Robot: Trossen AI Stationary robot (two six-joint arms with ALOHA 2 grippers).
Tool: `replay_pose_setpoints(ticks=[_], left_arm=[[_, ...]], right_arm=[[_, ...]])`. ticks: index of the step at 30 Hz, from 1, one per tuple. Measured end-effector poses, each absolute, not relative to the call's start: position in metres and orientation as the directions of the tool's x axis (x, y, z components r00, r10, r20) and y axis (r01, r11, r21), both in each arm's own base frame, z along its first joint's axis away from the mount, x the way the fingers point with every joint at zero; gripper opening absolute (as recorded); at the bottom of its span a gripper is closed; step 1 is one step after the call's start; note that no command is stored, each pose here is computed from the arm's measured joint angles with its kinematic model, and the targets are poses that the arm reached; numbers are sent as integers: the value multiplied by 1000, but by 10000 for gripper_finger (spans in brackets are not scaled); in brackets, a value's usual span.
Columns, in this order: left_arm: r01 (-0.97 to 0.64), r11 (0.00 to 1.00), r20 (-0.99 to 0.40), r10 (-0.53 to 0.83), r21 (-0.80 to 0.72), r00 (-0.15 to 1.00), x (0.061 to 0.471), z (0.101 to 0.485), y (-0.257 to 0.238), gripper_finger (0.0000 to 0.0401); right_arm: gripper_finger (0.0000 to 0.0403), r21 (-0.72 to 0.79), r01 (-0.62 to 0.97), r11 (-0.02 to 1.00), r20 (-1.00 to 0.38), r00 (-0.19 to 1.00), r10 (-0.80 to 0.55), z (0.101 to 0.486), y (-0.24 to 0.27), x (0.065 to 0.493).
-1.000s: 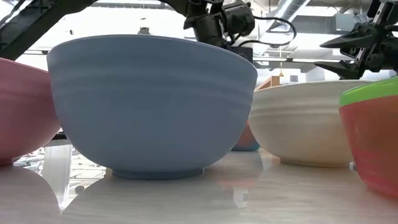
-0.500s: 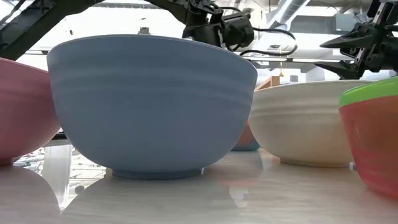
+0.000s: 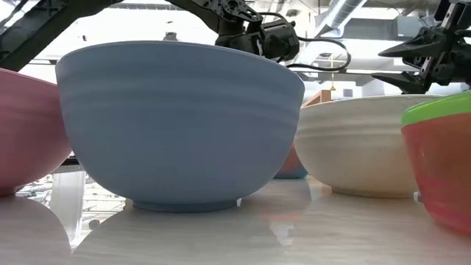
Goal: Place and stack bowls onto a shelf
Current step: Stack the colored bowls by size on the shelf
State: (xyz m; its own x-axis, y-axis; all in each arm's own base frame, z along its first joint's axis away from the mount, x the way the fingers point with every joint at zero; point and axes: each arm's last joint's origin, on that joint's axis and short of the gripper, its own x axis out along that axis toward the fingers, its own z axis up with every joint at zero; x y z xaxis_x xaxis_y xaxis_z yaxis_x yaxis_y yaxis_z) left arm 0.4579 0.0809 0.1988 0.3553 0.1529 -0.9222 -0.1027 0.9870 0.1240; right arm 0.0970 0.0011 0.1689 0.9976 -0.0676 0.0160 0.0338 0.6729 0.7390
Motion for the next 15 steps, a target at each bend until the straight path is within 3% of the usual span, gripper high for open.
replay_pose_setpoints(ticks=[4, 15], left_arm=[[-97, 988, -923, 145, 118, 357, 458, 198, 81, 6], [-112, 985, -923, 164, 132, 349, 457, 198, 82, 6]], right_arm=[[189, 739, 34, 673, 16, 998, -67, 169, 1, 97], [189, 739, 34, 673, 16, 998, -68, 169, 1, 97]])
